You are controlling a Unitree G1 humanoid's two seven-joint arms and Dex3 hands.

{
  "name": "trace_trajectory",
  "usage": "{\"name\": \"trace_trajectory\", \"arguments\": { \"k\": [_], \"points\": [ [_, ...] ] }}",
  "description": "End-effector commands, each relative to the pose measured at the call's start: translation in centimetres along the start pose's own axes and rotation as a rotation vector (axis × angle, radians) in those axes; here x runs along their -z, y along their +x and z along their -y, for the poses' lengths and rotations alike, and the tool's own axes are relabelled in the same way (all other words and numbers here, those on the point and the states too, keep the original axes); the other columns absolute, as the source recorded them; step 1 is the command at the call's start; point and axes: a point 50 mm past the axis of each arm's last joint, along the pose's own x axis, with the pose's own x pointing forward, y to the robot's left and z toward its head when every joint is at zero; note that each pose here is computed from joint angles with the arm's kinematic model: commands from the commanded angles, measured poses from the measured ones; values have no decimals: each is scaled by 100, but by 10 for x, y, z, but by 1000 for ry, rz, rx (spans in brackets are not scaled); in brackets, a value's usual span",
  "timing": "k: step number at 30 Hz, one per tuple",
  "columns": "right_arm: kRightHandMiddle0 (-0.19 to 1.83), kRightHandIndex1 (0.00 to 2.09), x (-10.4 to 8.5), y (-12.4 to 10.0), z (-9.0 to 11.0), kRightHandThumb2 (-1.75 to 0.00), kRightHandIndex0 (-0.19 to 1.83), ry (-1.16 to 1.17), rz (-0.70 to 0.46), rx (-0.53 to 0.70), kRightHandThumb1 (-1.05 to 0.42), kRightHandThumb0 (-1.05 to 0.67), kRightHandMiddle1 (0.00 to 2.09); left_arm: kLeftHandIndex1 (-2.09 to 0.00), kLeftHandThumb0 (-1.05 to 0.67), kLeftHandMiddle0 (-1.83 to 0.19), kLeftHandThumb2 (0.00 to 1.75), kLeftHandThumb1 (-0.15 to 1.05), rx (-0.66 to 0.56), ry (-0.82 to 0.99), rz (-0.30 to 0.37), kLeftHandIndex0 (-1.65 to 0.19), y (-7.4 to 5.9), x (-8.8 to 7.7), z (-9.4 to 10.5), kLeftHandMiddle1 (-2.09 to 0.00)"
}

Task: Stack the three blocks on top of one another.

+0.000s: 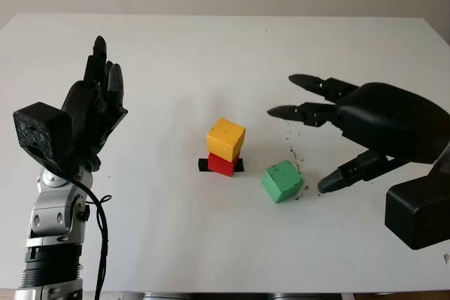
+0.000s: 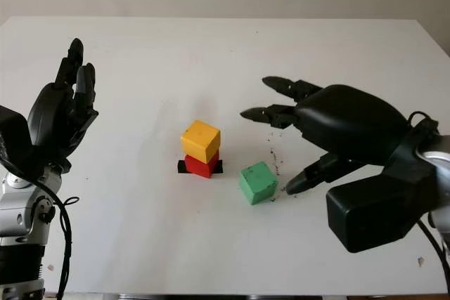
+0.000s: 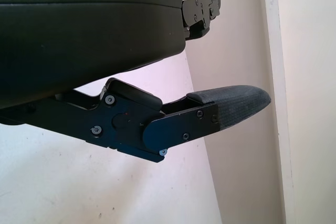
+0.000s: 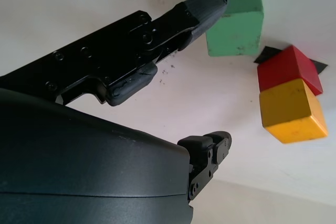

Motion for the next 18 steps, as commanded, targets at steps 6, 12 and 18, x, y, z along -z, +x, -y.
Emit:
{"name": "trace_trajectory", "arguments": {
  "k": [6, 12, 18],
  "points": [
    [37, 5, -8, 2, -23, -5, 1, 11, 34, -39, -83, -72, 6, 0, -74, 19, 70, 105, -5, -2, 31, 19, 2, -6, 3, 0],
    [40, 6, -7, 7, -41, -6, 2, 32, 42, -43, -85, -72, 7, 0, -73, 19, 69, 105, -1, 3, 32, 19, 2, -7, 2, 0],
    [42, 6, -7, 12, -48, -5, 2, 76, 43, -44, -83, -67, 7, 0, -73, 19, 70, 105, 5, 18, 23, 19, 2, -7, 2, 0]
  ]
}}
